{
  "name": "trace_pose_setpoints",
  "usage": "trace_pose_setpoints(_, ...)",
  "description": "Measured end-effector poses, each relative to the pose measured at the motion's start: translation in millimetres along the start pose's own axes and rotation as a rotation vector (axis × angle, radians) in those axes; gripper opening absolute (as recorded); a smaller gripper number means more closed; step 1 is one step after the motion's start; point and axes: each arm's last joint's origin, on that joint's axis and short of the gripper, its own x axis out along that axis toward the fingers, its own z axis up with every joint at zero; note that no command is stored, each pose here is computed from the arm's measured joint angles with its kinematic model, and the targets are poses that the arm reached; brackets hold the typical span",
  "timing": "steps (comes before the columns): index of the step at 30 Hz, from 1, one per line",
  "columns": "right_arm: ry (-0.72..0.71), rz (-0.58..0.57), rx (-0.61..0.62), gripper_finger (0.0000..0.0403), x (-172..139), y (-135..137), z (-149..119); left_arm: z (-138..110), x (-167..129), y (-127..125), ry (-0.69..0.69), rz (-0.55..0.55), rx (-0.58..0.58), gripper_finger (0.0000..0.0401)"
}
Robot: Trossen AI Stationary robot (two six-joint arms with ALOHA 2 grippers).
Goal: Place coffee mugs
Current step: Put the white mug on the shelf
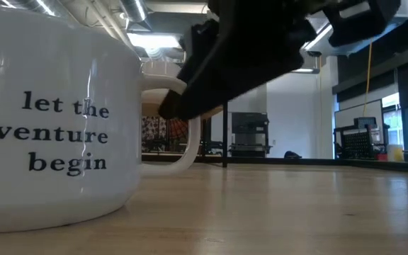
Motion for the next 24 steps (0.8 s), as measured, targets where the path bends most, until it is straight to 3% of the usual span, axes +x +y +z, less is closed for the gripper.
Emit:
trace_pose_setpoints(10,-0.039,0.042,0.009,0.0034,16,3,-3,5,2,-1,-0.056,0.009,0.009,0.0074)
trace_pose_setpoints(13,-0.039,0.033,0.031,0.0034,17,3,-3,6,2,0,-0.076,0.043,0.009,0.0074)
trace_pose_setpoints(18,-0.043,-0.011,0.083,0.0034,16,2,-1,1,1,9,-0.098,0.255,-0.108,0.0074)
trace_pose_setpoints(22,-0.045,-0.041,0.099,0.0034,14,-4,5,0,2,7,-0.064,0.221,-0.036,0.0074)
trace_pose_setpoints(24,-0.038,-0.059,0.114,0.0034,12,-9,8,-1,3,7,-0.055,0.218,-0.054,0.0074)
